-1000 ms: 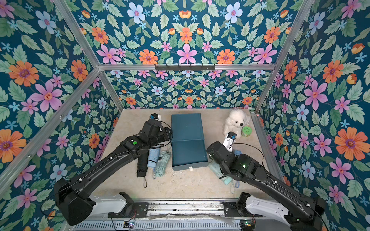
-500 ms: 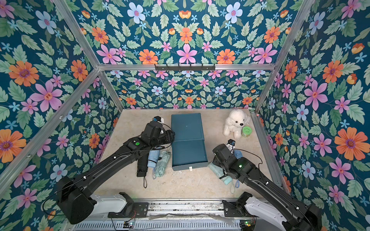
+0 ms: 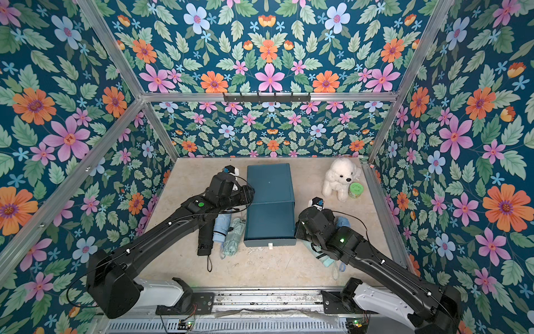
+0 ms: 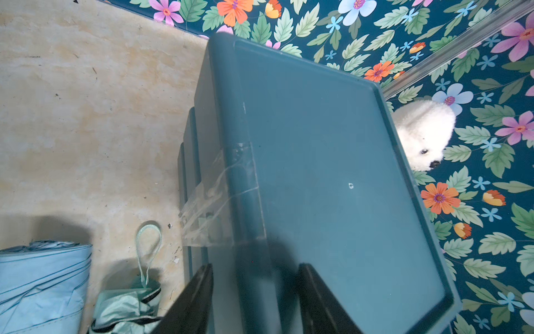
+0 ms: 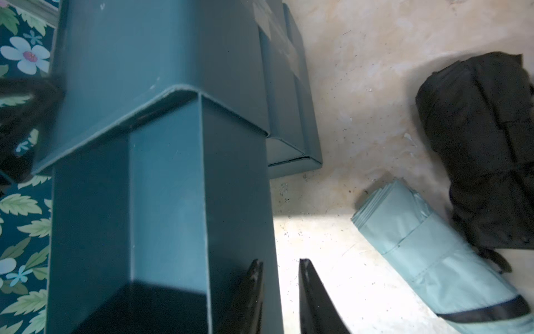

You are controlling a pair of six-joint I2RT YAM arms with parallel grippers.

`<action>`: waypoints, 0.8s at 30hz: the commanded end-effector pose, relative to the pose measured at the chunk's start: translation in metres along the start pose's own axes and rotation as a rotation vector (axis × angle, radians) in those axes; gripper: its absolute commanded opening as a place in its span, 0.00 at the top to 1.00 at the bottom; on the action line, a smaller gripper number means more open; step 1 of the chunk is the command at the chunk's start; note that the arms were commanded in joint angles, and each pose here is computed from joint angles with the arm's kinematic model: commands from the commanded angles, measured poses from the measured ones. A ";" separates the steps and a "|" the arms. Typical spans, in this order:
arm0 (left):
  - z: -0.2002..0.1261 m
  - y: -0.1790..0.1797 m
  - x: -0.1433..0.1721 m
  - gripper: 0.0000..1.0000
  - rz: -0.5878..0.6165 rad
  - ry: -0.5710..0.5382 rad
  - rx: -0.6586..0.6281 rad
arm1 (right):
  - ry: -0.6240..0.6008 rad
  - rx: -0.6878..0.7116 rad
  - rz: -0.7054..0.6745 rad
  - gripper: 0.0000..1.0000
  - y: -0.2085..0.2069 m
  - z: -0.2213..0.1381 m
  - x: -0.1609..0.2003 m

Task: Place the umbrella in the drawer by color
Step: Pick up the umbrella from the center of the board.

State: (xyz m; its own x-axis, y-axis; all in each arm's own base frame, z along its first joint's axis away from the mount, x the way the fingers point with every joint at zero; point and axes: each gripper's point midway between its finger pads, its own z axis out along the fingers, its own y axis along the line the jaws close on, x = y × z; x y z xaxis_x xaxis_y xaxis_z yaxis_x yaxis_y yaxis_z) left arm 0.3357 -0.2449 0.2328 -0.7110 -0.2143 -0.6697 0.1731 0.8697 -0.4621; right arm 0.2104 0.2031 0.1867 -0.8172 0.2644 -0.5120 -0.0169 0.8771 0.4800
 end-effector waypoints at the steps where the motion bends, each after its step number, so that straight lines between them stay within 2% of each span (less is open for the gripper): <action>1: 0.001 0.004 0.000 0.48 0.013 0.005 -0.017 | -0.014 -0.020 0.008 0.73 0.008 0.002 -0.003; 3: 0.001 0.003 -0.001 0.48 0.013 0.006 -0.014 | -0.029 0.038 0.015 0.73 -0.004 0.002 -0.004; 5: 0.000 0.002 -0.002 0.48 0.012 0.003 -0.009 | -0.060 0.113 0.028 0.68 -0.019 -0.004 -0.009; 7: -0.001 0.002 -0.002 0.48 0.012 0.000 -0.007 | -0.096 0.193 0.040 0.60 -0.038 -0.012 -0.015; 13: -0.012 -0.002 -0.009 0.47 0.018 -0.020 0.005 | -0.070 0.349 0.108 0.37 -0.099 -0.013 -0.008; 16: -0.022 -0.004 -0.016 0.46 0.022 -0.042 0.007 | -0.043 0.412 0.135 0.35 -0.125 -0.003 0.002; 20: -0.033 -0.005 -0.020 0.45 0.023 -0.059 0.017 | -0.017 0.427 0.152 0.35 -0.141 0.013 0.011; 24: -0.041 -0.005 -0.018 0.44 0.021 -0.064 0.028 | -0.035 0.427 0.170 0.35 -0.144 0.023 -0.003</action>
State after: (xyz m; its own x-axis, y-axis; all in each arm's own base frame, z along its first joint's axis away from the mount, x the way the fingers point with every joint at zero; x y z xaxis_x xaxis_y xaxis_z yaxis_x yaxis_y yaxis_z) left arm 0.3225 -0.2301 0.2705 -0.6648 -0.2311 -0.7104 0.2062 0.8572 -0.4719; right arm 0.2129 0.0803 0.0979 -0.7819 0.4281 -0.4531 0.3819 0.9035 0.1946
